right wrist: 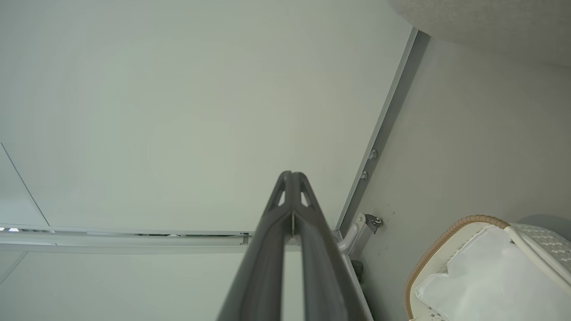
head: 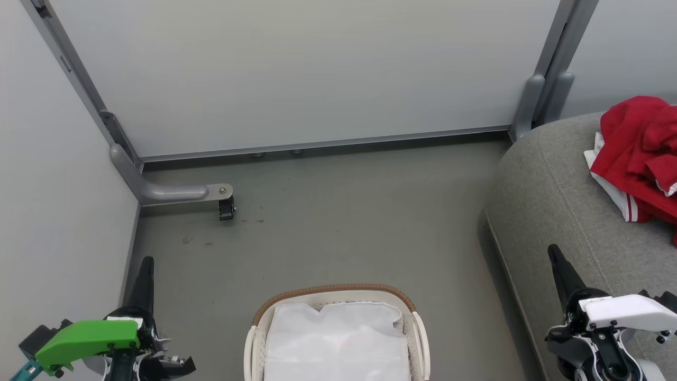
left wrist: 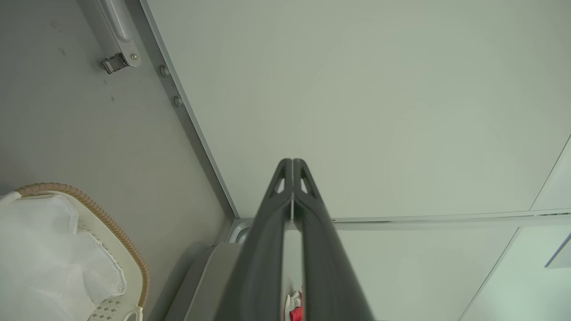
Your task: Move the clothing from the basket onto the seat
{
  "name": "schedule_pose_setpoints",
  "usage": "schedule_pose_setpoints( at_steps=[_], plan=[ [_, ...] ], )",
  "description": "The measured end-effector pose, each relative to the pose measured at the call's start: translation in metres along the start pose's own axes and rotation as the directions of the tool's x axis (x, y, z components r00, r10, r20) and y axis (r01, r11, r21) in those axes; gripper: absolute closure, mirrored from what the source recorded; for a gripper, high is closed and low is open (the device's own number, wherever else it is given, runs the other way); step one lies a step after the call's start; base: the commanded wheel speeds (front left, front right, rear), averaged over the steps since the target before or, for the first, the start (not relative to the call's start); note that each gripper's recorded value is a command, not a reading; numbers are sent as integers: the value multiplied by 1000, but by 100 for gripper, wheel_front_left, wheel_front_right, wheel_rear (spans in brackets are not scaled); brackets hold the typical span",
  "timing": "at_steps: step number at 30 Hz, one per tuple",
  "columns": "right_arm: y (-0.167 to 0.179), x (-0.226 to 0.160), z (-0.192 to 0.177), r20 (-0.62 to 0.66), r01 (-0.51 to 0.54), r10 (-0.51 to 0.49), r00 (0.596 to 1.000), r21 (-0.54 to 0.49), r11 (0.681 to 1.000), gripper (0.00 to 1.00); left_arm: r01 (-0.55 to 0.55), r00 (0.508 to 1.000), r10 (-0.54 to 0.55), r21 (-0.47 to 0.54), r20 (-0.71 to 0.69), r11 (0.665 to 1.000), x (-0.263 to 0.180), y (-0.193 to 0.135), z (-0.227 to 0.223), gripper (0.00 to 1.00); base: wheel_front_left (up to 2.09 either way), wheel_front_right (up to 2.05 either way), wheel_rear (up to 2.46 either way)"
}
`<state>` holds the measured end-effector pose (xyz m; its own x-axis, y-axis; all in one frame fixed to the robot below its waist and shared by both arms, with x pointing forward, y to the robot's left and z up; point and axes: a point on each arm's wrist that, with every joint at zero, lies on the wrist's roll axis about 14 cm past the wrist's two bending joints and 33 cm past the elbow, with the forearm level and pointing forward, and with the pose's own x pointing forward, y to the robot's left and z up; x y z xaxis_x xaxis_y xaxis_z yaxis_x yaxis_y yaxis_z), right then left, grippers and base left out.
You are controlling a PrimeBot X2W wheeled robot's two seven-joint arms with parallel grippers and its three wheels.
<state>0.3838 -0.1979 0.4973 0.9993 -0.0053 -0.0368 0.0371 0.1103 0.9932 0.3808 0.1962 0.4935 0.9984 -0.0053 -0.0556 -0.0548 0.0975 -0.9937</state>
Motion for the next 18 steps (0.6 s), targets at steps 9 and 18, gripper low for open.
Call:
schedule_pose_setpoints(
  at_steps=[9,18],
  plan=[
    [3,2,1,0,-14,14,1000,61,998,100,23,1000,-23,-53,3,998,3,-5,2,100,0,0,0],
    [7,3,2,-4,-26,27,1000,116,993,100,43,999,-42,-99,11,994,6,-10,6,100,0,0,0]
  ],
)
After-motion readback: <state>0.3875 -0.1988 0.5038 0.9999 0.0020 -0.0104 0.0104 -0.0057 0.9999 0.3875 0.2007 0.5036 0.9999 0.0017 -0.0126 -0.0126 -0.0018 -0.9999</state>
